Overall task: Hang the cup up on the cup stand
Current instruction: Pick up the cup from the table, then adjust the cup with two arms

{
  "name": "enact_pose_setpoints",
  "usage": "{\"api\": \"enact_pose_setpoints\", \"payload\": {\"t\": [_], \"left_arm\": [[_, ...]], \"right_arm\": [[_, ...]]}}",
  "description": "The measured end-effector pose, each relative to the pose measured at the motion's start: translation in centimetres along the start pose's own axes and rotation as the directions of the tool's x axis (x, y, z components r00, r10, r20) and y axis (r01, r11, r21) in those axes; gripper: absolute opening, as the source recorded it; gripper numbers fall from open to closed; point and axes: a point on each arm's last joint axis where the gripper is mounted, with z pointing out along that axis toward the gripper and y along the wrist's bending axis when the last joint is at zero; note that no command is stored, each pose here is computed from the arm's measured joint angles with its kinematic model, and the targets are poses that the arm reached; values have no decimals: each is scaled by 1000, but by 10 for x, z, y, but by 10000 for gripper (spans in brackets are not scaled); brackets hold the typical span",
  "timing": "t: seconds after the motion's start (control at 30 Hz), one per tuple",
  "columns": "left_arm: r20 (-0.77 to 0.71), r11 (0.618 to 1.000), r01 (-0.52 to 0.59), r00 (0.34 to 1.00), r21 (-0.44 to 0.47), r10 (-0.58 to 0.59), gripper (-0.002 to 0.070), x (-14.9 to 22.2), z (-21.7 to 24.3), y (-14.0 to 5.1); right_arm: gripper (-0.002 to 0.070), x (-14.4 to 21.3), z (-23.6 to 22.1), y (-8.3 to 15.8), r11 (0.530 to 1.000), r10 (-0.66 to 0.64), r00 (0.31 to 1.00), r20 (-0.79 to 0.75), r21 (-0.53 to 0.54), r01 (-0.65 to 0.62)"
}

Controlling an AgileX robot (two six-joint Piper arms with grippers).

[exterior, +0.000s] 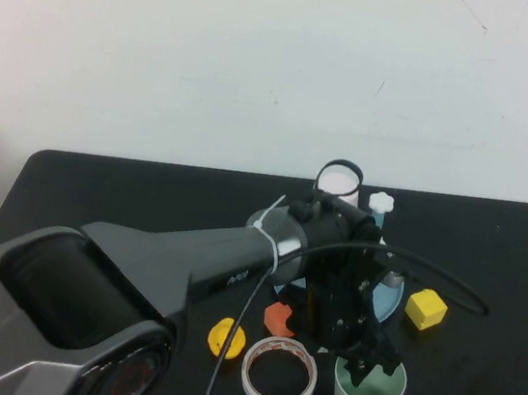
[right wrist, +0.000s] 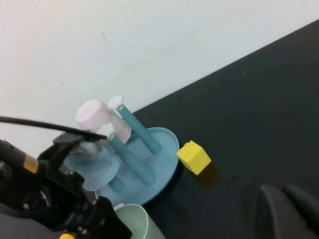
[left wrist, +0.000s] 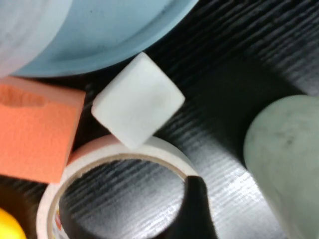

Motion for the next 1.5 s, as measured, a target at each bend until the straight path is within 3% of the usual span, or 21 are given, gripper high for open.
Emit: {"api": "enact_pose_setpoints", "payload": {"t": [0.1,0.2,0.33,0.4,0.57,0.73,0.97,1.03,1.13,1.27,1.37,1.5], "left_arm": [[-4,1000,1,1000,-2,-1,465,1,9,1],[-6,1000,-6,1000,-13,6,361,1,13,2],[3,1000,-16,1000,-17,16,111,0,16,3],[6,1000,-26,1000,-18,26,48,0,16,3],[5,997,-67,998,-27,67,10,0,10,3],[39,971,-210,976,-118,216,8,2,-36,-4],[291,951,-258,909,-171,298,8,37,-121,-6],[363,946,-268,876,-181,318,8,56,-131,-3],[522,933,-297,773,-206,361,8,90,-151,1],[730,901,-346,539,-263,420,8,126,-174,5],[804,873,-366,381,-323,457,8,143,-179,10],[838,874,-300,285,-383,465,8,146,-183,18]], "right_arm": [[0,0,0,0,1000,0,1000,0,0,0],[0,0,0,0,1000,-1,1000,0,0,1],[0,0,0,0,1000,-2,1000,0,0,2],[0,0,0,0,1000,-2,1000,0,0,2],[0,0,0,0,1000,-2,1000,0,0,2],[0,0,0,0,1000,4,1000,-1,-2,-4],[0,0,0,2,999,37,999,-5,-23,-37],[0,1,0,4,997,56,998,-11,-46,-56],[0,1,-1,10,989,96,995,-26,-111,-98],[0,2,-3,23,957,150,987,-61,-243,-161],[0,0,-3,32,921,176,981,-82,-339,-194],[0,-4,5,40,893,192,971,-140,-384,-232]]}}
